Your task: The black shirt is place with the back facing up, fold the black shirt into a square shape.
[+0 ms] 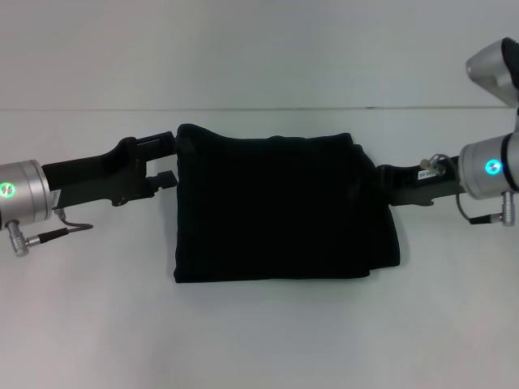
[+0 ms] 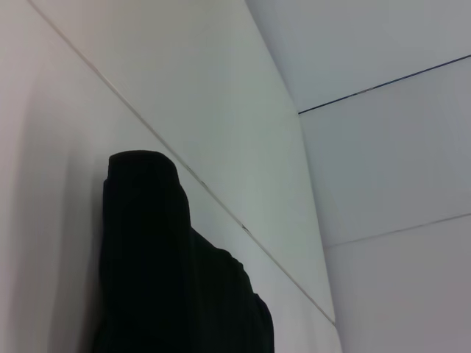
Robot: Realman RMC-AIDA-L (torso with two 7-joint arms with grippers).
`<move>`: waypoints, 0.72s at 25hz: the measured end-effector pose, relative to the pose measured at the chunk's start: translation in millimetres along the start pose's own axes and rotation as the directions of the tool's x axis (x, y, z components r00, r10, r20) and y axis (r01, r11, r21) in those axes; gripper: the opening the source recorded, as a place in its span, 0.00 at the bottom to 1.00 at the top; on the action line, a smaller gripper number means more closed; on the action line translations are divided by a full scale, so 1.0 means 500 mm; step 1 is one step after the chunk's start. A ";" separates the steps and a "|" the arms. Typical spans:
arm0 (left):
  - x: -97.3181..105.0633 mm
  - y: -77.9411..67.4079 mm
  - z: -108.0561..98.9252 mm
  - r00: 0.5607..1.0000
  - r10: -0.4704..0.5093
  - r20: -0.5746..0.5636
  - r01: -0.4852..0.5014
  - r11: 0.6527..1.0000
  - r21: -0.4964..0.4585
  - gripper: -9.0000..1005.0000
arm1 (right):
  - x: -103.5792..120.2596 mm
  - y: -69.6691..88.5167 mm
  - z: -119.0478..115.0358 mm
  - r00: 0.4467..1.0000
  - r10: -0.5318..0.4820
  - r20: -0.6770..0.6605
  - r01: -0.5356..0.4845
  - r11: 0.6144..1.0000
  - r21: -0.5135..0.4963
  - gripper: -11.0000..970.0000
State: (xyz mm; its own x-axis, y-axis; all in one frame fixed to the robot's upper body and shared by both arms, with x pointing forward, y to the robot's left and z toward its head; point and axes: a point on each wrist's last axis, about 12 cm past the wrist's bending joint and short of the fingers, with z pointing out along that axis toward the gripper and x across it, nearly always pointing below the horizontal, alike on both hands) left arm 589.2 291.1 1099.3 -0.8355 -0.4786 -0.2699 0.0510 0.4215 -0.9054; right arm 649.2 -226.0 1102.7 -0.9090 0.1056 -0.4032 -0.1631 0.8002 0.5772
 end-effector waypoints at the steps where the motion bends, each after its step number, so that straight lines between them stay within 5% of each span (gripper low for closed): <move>1: 0.000 0.000 0.000 1.000 0.000 0.001 0.000 1.000 -0.001 0.77 | 0.003 0.001 0.006 1.000 0.003 0.002 -0.003 1.000 0.003 0.44; 18: -0.002 -0.001 -0.001 1.000 0.002 0.025 -0.003 1.000 0.015 0.76 | 0.032 0.023 0.068 1.000 -0.029 0.010 0.029 0.997 0.065 0.42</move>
State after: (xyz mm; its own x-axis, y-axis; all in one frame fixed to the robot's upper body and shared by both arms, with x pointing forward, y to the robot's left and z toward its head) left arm 589.8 292.1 1100.1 -0.8217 -0.4963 -0.2801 0.0618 0.4110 -0.9095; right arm 645.7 -195.1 1078.8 -0.8999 0.0882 -0.4272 -0.1636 0.8397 0.5178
